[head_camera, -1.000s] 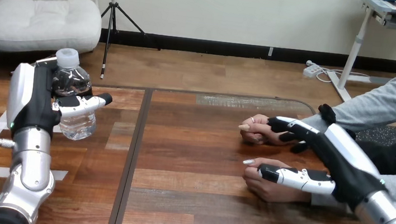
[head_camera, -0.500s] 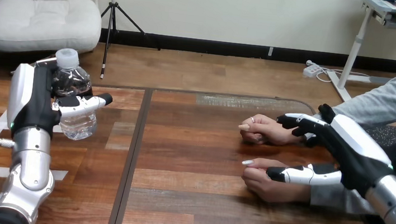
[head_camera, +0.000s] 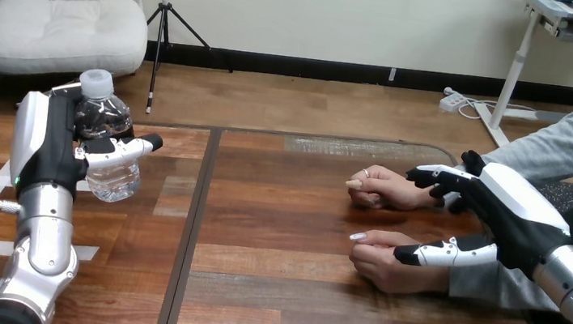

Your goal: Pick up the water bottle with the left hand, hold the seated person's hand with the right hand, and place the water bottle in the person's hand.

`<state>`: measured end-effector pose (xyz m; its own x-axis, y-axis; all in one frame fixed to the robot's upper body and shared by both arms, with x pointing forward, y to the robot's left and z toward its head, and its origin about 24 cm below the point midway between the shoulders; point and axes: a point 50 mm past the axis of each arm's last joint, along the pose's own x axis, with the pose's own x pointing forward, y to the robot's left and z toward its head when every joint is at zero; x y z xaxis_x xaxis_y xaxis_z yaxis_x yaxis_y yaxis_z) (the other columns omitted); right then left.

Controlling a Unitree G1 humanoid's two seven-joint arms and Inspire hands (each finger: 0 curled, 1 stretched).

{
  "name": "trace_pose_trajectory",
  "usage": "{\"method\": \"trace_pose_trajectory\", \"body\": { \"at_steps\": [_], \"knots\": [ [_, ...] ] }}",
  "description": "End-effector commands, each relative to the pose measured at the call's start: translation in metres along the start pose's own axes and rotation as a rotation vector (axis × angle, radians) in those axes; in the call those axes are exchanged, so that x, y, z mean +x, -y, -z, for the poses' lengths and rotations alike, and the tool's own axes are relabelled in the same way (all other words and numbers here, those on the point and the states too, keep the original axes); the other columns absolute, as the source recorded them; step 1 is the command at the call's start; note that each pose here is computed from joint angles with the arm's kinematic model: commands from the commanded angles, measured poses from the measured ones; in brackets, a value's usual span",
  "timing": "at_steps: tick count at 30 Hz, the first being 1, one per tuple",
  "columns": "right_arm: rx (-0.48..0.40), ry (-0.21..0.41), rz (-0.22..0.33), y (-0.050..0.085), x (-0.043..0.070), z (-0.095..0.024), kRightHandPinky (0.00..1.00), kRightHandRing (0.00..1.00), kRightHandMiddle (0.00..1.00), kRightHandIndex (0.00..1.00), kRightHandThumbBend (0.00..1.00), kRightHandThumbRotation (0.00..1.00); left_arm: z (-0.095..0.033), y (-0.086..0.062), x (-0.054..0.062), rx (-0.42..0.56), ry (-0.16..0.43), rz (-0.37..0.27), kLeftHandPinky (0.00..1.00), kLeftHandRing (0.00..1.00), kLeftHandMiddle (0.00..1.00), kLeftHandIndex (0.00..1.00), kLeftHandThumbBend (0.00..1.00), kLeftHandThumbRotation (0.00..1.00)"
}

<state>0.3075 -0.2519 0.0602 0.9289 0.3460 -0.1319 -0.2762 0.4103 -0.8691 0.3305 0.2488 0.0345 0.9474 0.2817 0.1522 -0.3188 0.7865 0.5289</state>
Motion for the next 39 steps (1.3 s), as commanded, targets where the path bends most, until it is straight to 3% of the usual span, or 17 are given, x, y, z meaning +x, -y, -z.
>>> {"method": "trace_pose_trajectory", "body": {
  "at_steps": [1,14,39],
  "knots": [
    [-0.065,0.019,0.062,0.029,0.010,-0.004,0.68,0.79,0.83,0.83,0.96,0.51,-0.031,-0.009,0.018,-0.064,0.123,-0.055,0.36,0.41,0.45,0.44,0.76,0.00],
    [-0.086,-0.019,0.029,0.036,0.012,0.003,0.67,0.80,0.84,0.84,0.96,0.53,-0.030,-0.010,0.018,-0.071,0.117,-0.051,0.36,0.42,0.45,0.44,0.76,0.00],
    [-0.100,-0.086,-0.035,0.031,0.012,0.015,0.67,0.80,0.84,0.84,0.92,0.56,-0.029,-0.012,0.019,-0.081,0.113,-0.044,0.36,0.42,0.46,0.45,0.75,0.00]
  ]
}}
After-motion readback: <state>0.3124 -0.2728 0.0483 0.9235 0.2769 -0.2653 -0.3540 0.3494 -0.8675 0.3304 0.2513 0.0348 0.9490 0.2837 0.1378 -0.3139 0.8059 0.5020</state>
